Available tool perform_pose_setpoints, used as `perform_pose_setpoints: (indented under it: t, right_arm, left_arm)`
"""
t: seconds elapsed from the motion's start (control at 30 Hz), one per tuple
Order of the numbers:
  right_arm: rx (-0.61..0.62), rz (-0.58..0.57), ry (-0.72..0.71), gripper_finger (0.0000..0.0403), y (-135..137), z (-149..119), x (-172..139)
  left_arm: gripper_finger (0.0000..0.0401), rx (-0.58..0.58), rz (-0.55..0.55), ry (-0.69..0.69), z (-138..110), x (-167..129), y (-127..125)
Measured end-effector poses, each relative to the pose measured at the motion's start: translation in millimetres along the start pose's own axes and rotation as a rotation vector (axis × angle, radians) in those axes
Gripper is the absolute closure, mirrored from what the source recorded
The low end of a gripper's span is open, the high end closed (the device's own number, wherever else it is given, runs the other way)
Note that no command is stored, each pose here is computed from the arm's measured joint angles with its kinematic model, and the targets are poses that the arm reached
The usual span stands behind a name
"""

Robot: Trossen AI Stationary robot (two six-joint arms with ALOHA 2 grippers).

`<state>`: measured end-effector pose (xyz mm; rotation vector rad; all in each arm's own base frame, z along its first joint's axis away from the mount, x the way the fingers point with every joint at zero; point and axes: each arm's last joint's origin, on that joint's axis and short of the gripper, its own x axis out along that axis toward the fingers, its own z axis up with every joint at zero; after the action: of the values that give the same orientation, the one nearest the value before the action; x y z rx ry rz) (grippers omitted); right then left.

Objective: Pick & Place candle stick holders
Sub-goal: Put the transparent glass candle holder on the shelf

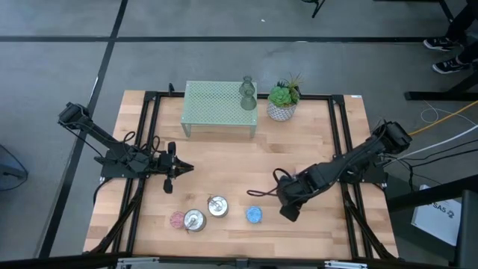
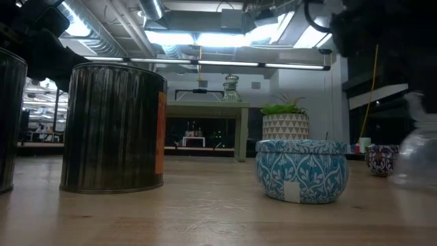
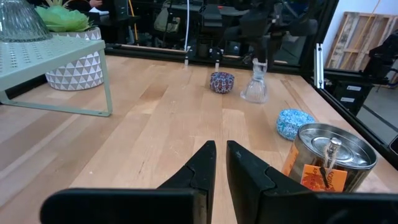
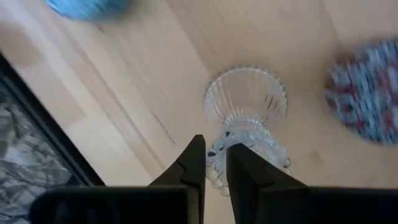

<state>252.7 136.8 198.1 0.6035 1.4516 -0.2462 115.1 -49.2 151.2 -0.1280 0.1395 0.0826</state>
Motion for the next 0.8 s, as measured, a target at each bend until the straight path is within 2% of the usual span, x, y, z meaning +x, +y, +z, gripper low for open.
perform_pose_setpoints:
  t: [0.2,0.4,0.8]
  right_arm:
    - [-0.128,0.075,-0.13,0.0361,6.7,14.4,-1.3]
    - [-0.251,0.082,-0.229,0.0363,5.9,28.0,-3.1]
    - [-0.324,0.026,-0.308,0.0364,-7.6,50.3,-6.4]
  left_arm:
    - [0.037,0.0,0.0,0.0,-0.1,0.0,0.0]
    - [0.037,0.0,0.0,0.0,-0.1,0.0,0.1]
    - [0.037,0.0,0.0,0.0,0.0,0.0,0.0]
